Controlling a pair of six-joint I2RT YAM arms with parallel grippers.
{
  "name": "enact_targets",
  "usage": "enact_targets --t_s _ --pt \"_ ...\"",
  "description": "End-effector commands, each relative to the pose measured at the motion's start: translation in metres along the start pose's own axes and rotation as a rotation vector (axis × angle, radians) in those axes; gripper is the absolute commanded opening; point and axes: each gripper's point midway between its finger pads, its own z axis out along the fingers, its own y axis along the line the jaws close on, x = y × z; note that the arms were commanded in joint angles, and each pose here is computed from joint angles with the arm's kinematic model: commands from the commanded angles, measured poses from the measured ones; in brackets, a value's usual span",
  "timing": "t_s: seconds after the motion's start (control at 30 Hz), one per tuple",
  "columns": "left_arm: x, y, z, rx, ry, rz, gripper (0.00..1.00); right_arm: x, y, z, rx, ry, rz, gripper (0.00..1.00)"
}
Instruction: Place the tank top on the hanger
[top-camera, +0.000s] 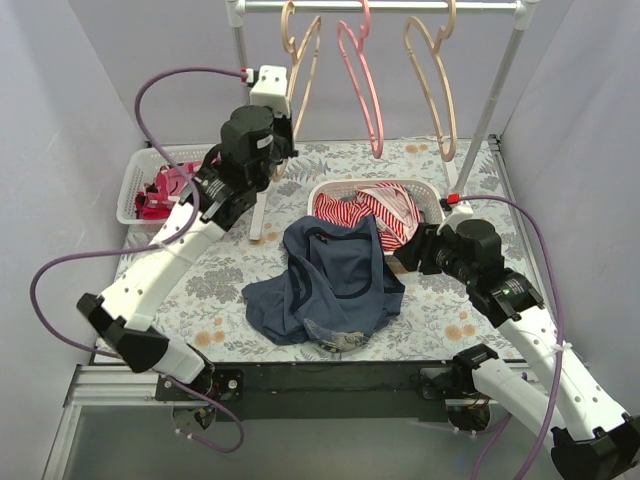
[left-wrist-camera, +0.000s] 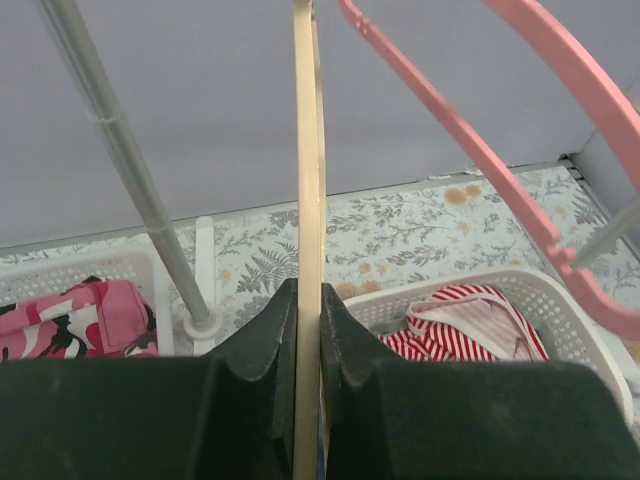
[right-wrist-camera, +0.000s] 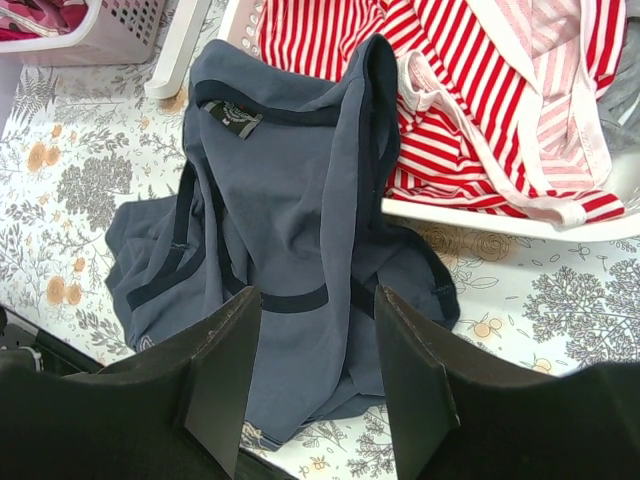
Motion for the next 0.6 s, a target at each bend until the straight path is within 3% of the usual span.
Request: enact_targets --t_s 0.0,0.2,0.33,0.57 --pt "-0.016 0.013 -0.054 0.073 -0.049 -0.083 0.00 0.002 0.001 -0.005 -0.011 0.001 -0.028 0.57" --pt "0.027 0.021 -0.111 0.192 0.058 -0.069 0.00 0.016 -0.001 -0.005 -0.021 0.050 -0.044 0.54" --pt "0.083 0.025 -0.144 0.262 0.217 -0.038 0.00 0.024 -0.006 0.003 -0.011 0.068 -0.039 0.52" --pt "0.134 0.015 -0.197 0.439 0.409 -0.033 0.00 0.019 0.003 0.030 -0.011 0.075 -0.053 0.48"
